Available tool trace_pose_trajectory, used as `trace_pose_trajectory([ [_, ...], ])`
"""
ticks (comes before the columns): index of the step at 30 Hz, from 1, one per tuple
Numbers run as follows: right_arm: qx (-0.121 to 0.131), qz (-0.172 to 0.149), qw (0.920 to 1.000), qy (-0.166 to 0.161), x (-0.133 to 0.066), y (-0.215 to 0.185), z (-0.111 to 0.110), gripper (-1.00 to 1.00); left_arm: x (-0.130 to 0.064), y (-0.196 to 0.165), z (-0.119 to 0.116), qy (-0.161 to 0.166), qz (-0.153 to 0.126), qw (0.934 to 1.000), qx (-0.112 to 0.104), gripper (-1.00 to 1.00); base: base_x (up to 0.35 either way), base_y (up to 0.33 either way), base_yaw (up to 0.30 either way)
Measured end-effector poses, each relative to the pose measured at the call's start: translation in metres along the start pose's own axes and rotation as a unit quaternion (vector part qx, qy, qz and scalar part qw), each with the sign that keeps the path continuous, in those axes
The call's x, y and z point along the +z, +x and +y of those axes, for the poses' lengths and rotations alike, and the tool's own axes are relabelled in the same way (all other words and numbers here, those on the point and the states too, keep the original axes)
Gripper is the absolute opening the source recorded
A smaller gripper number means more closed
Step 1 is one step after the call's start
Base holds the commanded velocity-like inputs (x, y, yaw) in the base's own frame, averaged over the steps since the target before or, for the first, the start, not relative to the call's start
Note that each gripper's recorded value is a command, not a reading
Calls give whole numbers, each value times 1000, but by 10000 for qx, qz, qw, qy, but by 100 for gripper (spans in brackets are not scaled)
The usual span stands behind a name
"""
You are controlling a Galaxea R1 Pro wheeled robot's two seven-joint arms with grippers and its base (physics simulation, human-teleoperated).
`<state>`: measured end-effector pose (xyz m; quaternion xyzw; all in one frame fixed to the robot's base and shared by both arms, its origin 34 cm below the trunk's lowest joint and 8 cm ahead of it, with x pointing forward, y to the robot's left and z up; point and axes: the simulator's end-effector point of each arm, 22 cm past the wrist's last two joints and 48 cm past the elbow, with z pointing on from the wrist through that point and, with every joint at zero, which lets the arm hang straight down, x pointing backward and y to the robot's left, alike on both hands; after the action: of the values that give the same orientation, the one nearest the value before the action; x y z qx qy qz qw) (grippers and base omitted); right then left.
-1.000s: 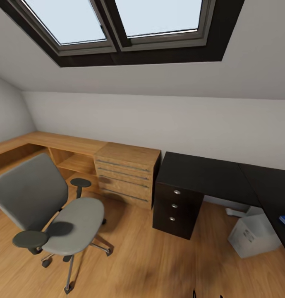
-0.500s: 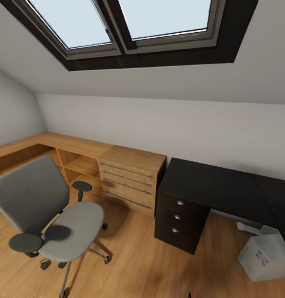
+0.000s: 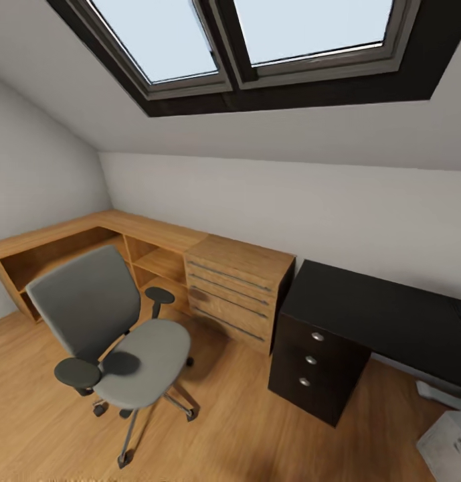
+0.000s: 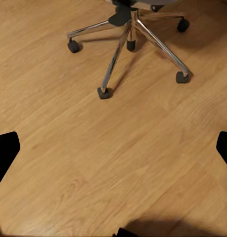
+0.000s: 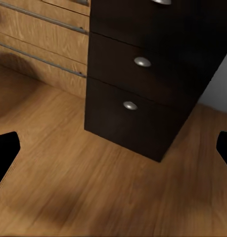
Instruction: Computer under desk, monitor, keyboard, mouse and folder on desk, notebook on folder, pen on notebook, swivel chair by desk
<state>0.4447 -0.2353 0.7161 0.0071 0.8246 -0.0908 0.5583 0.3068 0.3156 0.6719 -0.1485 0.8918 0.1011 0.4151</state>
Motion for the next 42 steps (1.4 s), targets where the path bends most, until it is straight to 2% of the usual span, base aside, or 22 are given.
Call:
trace_pose_trajectory([
  [13,-40,-12,10000,-48,0,0,0,100,-4,0,-6,-10,-78,9999,-88,100,0,0,275],
  [24,-40,-14,10000,-48,0,0,0,100,-9,16,2,-69,100,9999,0,100,0,0,275],
  [36,-43,-14,10000,-53,0,0,0,100,-11,19,0,-43,136,9999,24,100,0,0,278],
  [42,-42,-17,10000,-44,-1,0,0,100,-11,19,0,-23,133,9999,31,100,203,0,281],
])
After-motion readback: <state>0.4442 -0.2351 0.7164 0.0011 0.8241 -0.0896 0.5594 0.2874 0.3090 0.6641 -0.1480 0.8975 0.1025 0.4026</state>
